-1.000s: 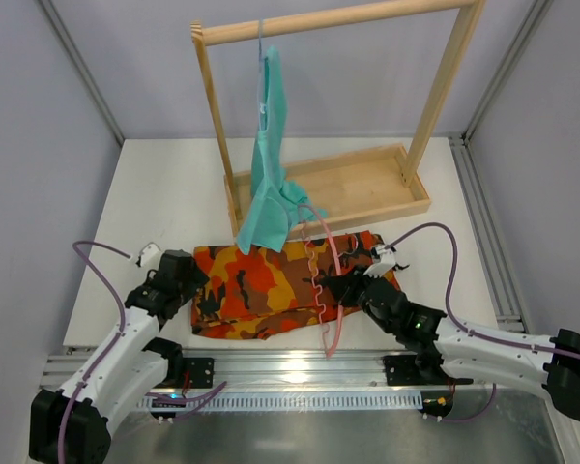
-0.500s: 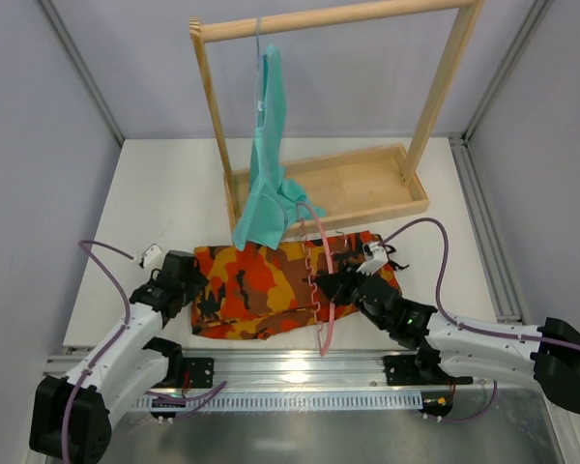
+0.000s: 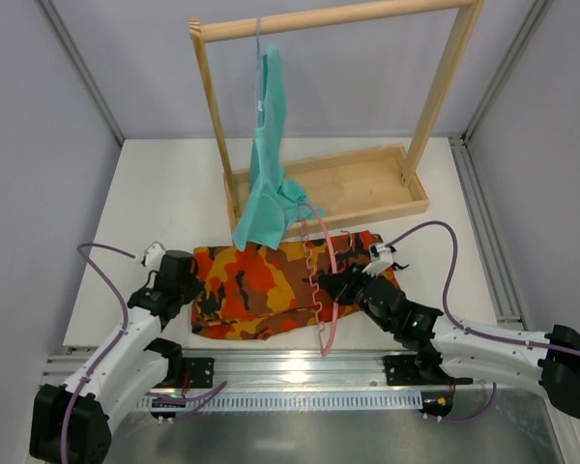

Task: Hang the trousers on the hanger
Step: Place trousers on hanger

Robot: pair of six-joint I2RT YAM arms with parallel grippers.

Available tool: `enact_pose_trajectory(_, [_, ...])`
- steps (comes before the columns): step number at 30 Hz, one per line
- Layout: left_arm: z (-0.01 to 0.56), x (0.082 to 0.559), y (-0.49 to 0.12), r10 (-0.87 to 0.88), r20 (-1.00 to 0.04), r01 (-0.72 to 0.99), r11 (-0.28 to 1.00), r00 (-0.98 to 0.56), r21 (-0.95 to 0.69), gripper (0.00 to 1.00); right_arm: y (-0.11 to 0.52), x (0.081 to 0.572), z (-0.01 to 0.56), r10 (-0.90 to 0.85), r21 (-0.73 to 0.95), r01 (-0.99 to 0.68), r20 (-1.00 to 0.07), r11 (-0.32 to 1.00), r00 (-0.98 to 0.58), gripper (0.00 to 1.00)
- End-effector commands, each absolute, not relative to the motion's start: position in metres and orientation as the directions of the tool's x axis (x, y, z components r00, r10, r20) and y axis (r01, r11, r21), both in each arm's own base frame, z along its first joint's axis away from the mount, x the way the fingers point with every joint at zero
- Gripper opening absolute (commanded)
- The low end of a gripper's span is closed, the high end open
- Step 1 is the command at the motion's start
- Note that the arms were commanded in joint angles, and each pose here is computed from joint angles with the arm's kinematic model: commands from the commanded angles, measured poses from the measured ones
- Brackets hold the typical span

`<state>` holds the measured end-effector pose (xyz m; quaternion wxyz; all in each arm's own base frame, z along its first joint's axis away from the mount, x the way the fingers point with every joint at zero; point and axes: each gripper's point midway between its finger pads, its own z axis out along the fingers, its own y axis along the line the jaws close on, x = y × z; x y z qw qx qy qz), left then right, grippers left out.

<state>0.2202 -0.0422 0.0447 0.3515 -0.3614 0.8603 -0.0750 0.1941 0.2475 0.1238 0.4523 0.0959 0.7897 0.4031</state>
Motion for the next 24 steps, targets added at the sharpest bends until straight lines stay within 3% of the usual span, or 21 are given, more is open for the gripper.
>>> enact_pose_trajectory(1, [0.067,0.232,-0.048,-0.664,-0.570,-0.519,0.742,-0.484,-0.424,0.07,0.244,0.199,0.135,0.550,0.734,-0.221,-0.642,0.643,-0.534,0.04])
enact_pose_trajectory(4, [0.085,0.240,-0.067,-0.645,-0.553,-0.430,0.764,-0.527,-0.481,0.00,0.244,0.194,0.126,0.532,0.730,-0.225,-0.641,0.646,-0.553,0.04])
enact_pose_trajectory(8, [0.107,0.249,-0.102,-0.652,-0.486,-0.321,0.733,-0.582,-0.600,0.00,0.245,0.190,0.118,0.518,0.730,-0.235,-0.639,0.642,-0.569,0.04])
enact_pose_trajectory(19, [0.138,0.249,-0.103,-0.679,-0.494,-0.293,0.704,-0.542,-0.647,0.00,0.261,0.195,0.168,0.535,0.746,-0.315,-0.649,0.587,-0.540,0.04])
enact_pose_trajectory(24, [0.140,0.250,-0.106,-0.672,-0.496,-0.270,0.705,-0.550,-0.655,0.00,0.266,0.194,0.161,0.556,0.777,-0.300,-0.613,0.553,-0.562,0.04])
